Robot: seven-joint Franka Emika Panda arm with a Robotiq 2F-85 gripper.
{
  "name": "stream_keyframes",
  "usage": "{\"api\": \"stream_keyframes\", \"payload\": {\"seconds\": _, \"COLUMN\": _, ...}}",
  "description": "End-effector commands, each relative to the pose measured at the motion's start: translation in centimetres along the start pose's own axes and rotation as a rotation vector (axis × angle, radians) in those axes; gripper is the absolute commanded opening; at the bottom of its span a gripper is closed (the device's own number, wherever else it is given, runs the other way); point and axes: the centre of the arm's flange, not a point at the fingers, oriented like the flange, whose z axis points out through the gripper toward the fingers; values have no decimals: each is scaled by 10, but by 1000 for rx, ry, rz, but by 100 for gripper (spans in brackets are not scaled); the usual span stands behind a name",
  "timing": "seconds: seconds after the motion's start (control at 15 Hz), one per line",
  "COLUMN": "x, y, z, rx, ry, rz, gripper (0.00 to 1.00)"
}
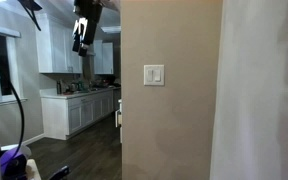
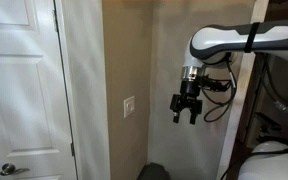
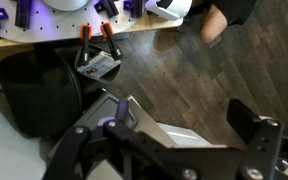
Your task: Turn off the light
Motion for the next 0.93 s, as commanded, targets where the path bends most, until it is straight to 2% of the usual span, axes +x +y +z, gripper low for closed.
{"api": "stream_keyframes", "payload": {"seconds": 0.0, "x": 0, "y": 0, "z": 0, "rx": 0, "ry": 0, "rz": 0, "gripper": 100}}
{"api": "stream_keyframes", "payload": {"seconds": 0.53, "x": 0, "y": 0, "z": 0, "rx": 0, "ry": 0, "rz": 0, "gripper": 100}}
{"api": "stream_keyframes", "payload": {"seconds": 0.6, "x": 14, "y": -1, "z": 1, "rx": -4, "ry": -8, "rz": -9, "gripper": 100}}
{"api": "stream_keyframes", "payload": {"seconds": 0.87, "x": 62, "y": -3, "z": -5, "rx": -31, "ry": 64, "rz": 5, "gripper": 100}}
